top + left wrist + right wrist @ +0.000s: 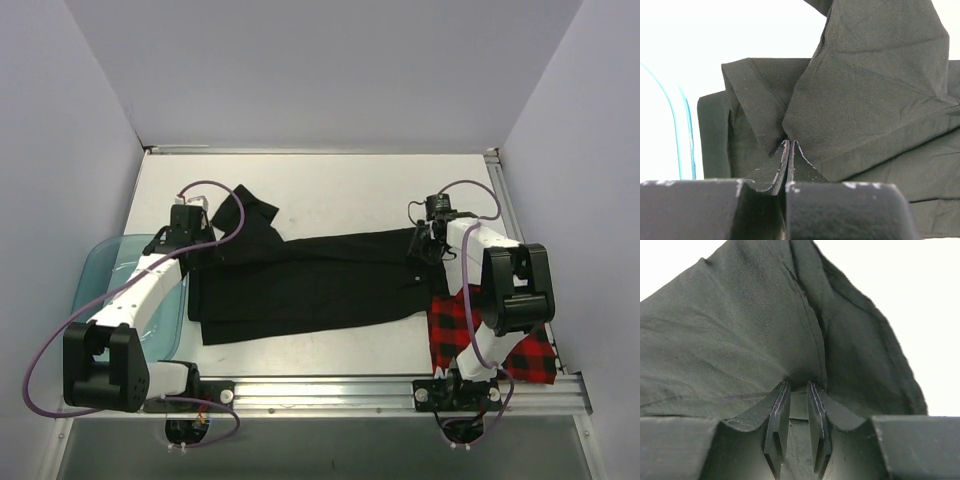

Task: Fold and stack the long sleeve shirts
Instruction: Fold the shirt

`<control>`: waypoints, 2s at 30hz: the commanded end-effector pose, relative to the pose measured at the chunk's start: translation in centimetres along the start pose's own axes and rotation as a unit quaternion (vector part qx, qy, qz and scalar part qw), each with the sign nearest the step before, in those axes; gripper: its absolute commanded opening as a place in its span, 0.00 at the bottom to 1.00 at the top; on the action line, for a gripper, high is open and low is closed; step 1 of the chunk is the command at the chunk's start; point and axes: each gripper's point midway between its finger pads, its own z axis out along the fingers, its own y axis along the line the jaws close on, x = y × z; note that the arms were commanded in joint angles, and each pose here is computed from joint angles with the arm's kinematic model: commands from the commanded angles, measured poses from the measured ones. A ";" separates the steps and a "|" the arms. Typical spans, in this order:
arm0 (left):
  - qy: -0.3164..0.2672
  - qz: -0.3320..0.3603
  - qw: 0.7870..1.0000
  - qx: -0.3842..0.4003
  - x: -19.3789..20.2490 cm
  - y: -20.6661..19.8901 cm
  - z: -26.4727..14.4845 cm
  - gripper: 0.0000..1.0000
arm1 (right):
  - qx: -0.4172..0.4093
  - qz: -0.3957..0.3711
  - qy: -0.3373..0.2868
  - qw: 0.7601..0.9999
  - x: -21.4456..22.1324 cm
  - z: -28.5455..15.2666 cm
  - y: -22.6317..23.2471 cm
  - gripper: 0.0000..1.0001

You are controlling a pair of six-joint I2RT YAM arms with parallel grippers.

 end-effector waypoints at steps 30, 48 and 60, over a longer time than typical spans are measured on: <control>-0.018 -0.046 0.998 0.038 -2.6 -1.9 -5.0 0.97 | -0.103 -0.100 -0.053 0.988 -0.9 -6.5 9.2 0.41; -0.017 0.005 0.999 0.029 -13.9 -6.7 9.1 0.90 | -0.140 -0.193 -0.033 0.971 7.7 -8.9 13.1 0.73; -0.014 0.089 0.996 0.005 -13.2 -7.9 12.4 0.18 | -0.143 -0.196 -0.031 0.970 9.6 -9.6 12.1 0.73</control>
